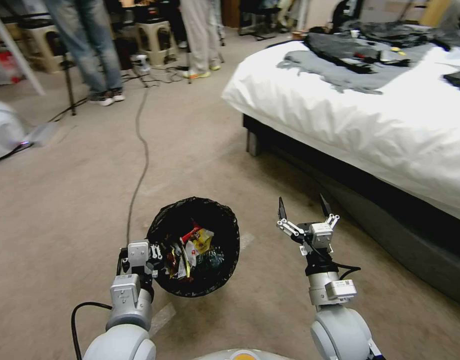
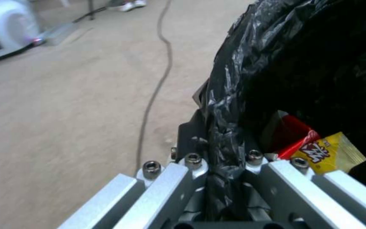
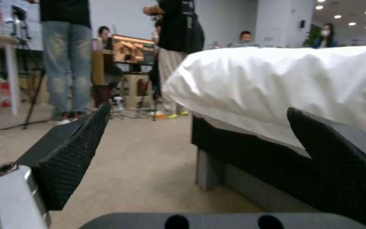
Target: Pick up the trash bin, then pick up the garbage from the floor and place it into the trash bin.
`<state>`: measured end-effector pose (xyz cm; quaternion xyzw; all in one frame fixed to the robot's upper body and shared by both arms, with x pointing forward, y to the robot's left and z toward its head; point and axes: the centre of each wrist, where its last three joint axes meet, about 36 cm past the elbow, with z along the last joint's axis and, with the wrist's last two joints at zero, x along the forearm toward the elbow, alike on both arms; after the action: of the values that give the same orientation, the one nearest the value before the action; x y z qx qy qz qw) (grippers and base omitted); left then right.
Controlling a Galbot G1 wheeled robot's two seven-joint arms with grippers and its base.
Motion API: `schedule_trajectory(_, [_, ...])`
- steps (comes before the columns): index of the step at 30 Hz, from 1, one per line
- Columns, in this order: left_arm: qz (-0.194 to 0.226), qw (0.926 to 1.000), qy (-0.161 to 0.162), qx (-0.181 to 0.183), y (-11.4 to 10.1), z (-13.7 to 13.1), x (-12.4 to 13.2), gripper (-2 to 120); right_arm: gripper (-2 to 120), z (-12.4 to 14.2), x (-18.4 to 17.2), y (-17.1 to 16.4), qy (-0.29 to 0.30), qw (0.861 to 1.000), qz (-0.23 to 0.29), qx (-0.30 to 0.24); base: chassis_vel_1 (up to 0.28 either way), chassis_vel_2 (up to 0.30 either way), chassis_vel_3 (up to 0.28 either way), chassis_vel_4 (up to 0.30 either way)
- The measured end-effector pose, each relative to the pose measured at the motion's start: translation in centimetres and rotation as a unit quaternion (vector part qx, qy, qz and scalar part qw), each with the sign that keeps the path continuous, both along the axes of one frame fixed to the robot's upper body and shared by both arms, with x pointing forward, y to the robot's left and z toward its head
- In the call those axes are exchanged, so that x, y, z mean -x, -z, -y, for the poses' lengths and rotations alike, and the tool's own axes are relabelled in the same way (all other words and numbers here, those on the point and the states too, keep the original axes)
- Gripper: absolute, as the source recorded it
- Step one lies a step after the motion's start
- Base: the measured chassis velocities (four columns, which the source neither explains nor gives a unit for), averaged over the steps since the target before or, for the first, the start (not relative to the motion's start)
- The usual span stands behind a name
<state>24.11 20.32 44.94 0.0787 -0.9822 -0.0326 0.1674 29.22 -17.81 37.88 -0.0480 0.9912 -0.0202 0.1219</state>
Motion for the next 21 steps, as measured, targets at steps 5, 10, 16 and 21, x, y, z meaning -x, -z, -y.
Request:
schedule_trajectory(5, [0.000,1.0000,0.000,-0.001,-0.15,-0.04,0.07,1,100,0.14,-0.12,-0.12,-0.001,1.000,0.002,0.002,0.130,0.119,0.131,0.117])
schedule_trajectory(10, [0.001,1.0000,0.000,-0.002,-0.31,-0.07,0.13,1,100,0.20,-0.20,-0.17,-0.001,1.000,0.004,0.002,0.126,0.119,0.131,0.139])
schedule_trajectory(16, [0.002,1.0000,0.000,-0.001,-0.51,-0.03,0.28,1,100,0.24,-0.29,-0.27,-0.003,1.000,0.006,0.003,0.119,0.117,0.123,0.128])
schedule_trajectory(21, [0.004,1.0000,0.001,-0.002,-0.66,-0.04,0.33,1,100,0.56,-0.37,-0.37,-0.003,1.000,0.008,0.007,0.127,0.133,0.119,0.125])
